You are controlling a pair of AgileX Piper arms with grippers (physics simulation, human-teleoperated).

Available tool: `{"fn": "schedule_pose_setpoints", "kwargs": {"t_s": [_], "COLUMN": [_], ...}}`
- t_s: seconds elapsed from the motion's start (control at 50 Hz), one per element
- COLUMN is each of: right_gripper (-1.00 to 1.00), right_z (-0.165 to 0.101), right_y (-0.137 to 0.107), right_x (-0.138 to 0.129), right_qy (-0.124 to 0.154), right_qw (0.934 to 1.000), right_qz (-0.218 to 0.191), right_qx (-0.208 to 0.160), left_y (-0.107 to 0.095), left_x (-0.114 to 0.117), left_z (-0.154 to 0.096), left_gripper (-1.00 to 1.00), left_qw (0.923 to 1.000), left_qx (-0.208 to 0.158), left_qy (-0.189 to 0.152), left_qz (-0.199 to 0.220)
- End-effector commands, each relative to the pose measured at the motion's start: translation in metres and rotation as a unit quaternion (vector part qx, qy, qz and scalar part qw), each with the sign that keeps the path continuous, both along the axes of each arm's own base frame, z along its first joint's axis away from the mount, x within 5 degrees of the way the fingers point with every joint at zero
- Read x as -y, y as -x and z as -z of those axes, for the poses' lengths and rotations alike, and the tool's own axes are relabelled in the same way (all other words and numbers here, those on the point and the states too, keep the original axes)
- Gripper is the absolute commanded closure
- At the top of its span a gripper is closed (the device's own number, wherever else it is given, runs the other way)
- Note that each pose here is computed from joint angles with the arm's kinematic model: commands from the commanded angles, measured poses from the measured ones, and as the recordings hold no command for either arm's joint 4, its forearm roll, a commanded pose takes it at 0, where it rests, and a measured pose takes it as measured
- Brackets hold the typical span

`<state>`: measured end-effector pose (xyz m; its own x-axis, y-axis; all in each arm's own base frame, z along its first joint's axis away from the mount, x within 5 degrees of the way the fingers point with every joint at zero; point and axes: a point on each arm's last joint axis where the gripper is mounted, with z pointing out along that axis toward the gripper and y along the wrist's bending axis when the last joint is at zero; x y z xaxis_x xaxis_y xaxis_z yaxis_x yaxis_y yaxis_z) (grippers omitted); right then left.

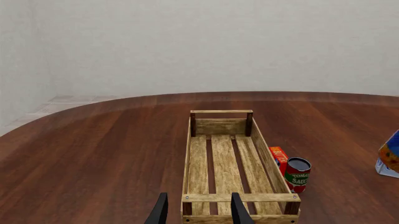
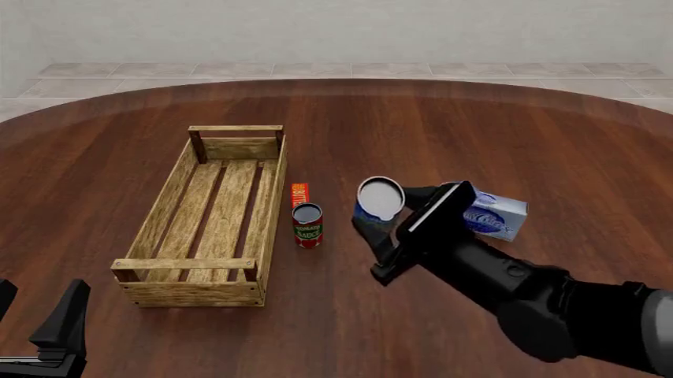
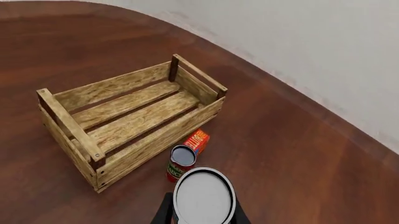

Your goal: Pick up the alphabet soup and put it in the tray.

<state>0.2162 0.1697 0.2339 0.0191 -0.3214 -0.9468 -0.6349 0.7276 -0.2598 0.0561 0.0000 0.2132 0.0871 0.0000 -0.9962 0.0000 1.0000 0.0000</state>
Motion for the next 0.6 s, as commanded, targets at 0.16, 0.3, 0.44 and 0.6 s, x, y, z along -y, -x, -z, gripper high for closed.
{"fn": "schedule_pose_setpoints", "kwargs": {"t_s": [0.16,0.3,0.44,0.6], "right_gripper": [1.0,1.0,1.0,1.0], "right_z": [-0.031,-0.042,-0.056,-0.063], "right_y": [-0.012,-0.017,-0.024,-0.036], "right_x": [-0.028,-0.035,-0.047,-0.068], "right_qy": [-0.024,-0.029,-0.035,-0.034], "right_qw": [0.9993,0.9989,0.9983,0.9981], "right_qz": [-0.023,-0.027,-0.034,-0.044], "right_qx": [0.017,0.026,0.032,0.027], "left_y": [0.0,0.0,0.0,0.0], "left_x": [0.0,0.0,0.0,0.0], "left_z": [0.0,0.0,0.0,0.0], "left_gripper": [-1.0,-1.0,-1.0,-1.0], "left_qw": [1.0,1.0,1.0,1.0], "left_qx": [0.0,0.0,0.0,0.0], "left_qy": [0.0,0.0,0.0,0.0], "left_qz": [0.0,0.0,0.0,0.0]}}
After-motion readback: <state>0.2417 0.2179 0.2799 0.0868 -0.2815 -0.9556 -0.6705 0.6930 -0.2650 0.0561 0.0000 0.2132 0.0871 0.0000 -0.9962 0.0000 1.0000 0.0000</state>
